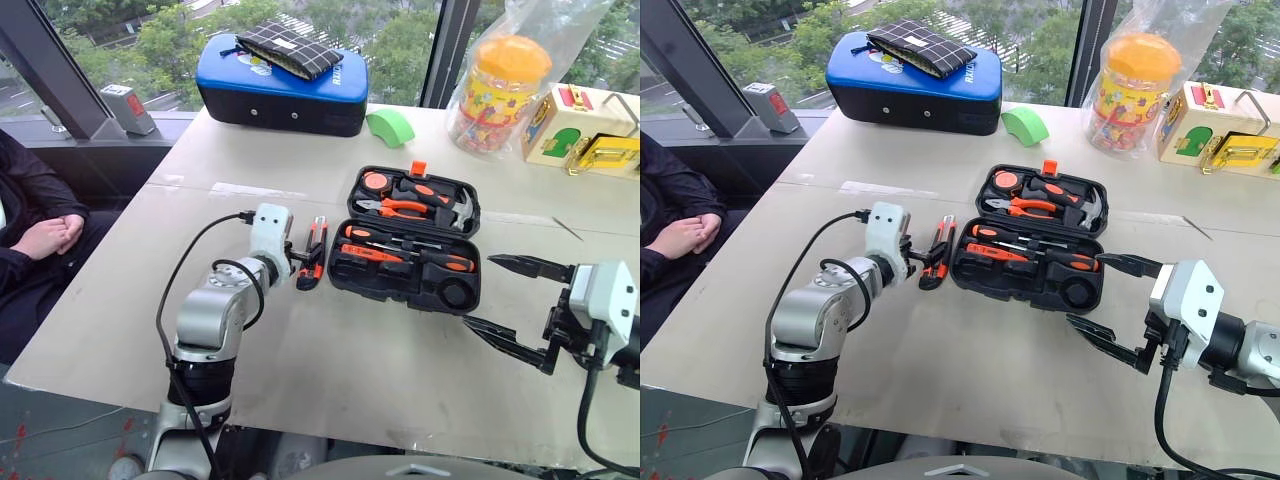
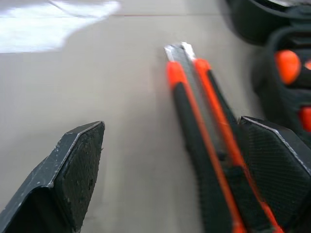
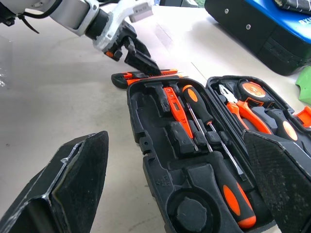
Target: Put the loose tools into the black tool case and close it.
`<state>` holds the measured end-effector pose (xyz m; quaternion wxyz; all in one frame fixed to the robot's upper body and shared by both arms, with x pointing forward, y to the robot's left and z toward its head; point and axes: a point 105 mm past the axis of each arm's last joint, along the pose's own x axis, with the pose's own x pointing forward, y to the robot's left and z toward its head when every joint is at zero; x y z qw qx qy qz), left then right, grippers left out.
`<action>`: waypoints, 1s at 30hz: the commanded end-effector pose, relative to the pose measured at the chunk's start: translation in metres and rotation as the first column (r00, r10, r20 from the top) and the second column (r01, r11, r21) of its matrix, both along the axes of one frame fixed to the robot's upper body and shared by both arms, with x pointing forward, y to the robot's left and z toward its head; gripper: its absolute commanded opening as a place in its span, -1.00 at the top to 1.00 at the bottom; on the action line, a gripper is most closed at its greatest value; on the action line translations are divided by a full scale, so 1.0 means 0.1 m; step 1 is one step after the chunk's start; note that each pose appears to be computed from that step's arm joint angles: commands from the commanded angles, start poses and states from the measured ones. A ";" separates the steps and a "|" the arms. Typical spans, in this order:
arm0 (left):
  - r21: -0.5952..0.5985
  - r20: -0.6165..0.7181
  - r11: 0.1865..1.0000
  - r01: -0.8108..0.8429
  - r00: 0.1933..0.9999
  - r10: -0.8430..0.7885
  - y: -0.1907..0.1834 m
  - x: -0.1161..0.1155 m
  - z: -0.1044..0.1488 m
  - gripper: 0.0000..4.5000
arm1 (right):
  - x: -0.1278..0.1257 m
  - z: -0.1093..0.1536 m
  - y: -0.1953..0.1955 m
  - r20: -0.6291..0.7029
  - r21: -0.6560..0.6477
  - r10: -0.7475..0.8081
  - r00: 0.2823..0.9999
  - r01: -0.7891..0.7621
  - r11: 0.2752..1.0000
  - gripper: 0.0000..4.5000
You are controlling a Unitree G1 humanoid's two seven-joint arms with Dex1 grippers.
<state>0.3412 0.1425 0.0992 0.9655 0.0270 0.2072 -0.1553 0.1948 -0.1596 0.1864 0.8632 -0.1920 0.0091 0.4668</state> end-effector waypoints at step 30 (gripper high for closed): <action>0.274 0.050 0.295 0.916 0.292 -0.955 -0.36 -0.37 0.53 0.35 | -0.06 0.03 -0.08 0.023 -0.018 -0.039 0.999 0.039 0.999 -1.00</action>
